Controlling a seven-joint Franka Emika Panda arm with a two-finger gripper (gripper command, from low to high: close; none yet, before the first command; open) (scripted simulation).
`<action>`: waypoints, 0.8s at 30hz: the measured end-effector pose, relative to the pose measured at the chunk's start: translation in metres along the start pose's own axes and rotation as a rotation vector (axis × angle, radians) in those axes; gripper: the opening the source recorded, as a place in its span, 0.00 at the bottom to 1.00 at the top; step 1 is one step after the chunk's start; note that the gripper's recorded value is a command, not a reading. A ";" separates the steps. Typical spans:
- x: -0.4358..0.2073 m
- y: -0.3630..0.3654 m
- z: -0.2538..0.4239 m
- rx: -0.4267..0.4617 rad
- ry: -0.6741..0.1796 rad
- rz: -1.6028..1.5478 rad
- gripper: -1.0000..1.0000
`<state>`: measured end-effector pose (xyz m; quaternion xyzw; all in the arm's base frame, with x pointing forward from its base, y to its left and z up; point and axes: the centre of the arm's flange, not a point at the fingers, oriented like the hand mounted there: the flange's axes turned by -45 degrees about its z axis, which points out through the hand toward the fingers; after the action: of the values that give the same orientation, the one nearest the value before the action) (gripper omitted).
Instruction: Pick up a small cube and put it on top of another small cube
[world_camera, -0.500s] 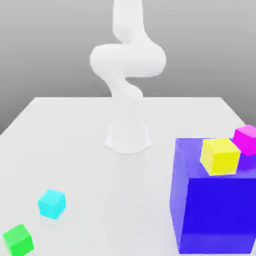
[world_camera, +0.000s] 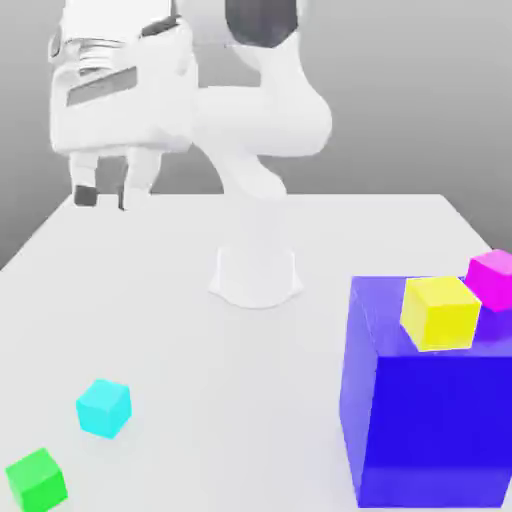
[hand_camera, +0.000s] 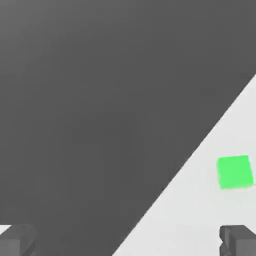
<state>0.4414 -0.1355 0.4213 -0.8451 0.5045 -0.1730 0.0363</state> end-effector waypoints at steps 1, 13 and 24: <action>0.001 0.009 0.016 -0.022 -0.014 0.059 0.50; -0.024 0.153 0.178 -0.308 -0.134 0.780 0.50; -0.048 0.177 0.247 -0.335 -0.142 0.837 0.00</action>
<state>0.3533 -0.2087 0.1357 -0.5727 0.8198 -0.0009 0.0004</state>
